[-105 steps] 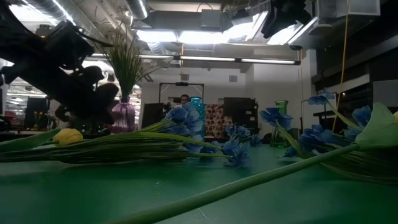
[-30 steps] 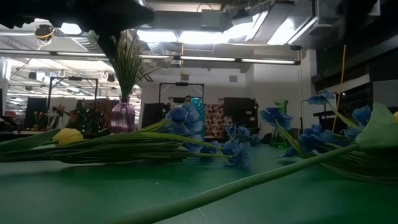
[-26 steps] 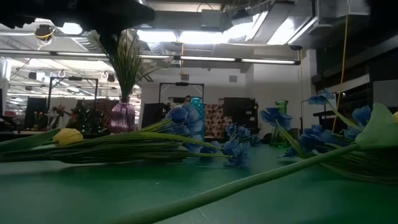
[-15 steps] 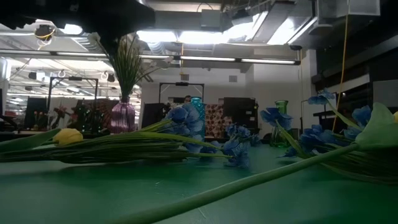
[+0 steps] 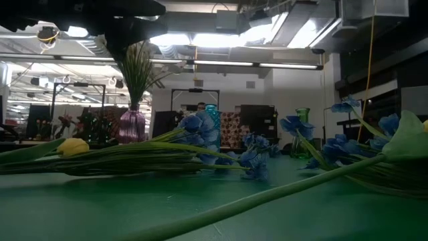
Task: Sort flowers into vase by color
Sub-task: Put the white flowers into the violet vase
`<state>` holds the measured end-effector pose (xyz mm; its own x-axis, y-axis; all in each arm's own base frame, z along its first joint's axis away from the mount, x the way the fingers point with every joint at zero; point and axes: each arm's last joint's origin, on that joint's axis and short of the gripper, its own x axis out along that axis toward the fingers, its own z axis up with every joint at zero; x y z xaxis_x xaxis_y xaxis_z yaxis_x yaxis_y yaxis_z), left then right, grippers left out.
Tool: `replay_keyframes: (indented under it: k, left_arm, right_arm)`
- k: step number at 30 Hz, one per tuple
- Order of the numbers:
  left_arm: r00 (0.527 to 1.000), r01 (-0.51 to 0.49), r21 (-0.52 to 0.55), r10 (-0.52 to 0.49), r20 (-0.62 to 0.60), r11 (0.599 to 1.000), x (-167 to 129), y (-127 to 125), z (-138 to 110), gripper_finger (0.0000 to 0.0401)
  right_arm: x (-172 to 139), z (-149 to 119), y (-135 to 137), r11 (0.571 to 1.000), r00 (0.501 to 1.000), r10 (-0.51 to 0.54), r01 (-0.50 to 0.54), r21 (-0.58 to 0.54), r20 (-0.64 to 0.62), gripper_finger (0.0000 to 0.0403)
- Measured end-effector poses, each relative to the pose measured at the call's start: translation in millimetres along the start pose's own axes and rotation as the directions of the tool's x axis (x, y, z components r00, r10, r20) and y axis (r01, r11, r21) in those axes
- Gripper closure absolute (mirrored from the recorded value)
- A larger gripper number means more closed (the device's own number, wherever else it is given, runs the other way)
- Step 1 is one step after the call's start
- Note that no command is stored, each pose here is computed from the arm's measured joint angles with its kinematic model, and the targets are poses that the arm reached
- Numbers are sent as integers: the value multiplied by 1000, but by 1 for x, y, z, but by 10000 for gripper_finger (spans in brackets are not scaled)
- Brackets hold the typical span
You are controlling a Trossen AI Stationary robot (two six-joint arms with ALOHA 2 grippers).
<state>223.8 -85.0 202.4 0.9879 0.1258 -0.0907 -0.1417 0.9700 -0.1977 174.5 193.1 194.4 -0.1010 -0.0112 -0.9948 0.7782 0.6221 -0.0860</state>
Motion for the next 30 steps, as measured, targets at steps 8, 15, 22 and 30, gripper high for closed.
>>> replay_keyframes:
  k: [8, 15, 22, 30]
  left_arm:
    - [999, -23, -14, 22, -27, 1000, 2, 4, -3, 231]
    - [998, -46, -20, 46, -31, 999, 4, 9, -2, 231]
    - [998, -53, -15, 53, -30, 998, 4, 10, -2, 231]
    - [998, -54, -13, 54, -33, 998, 4, 10, -2, 231]
  right_arm:
    - [27, 11, -14, 998, 999, 21, -20, 53, -29, 103]
    - [28, 13, -9, 996, 998, 52, -49, 70, -38, 103]
    - [44, 13, -7, 996, 997, 7, 0, 85, -80, 123]
    - [54, 14, -7, 995, 994, 74, -68, 76, -76, 149]
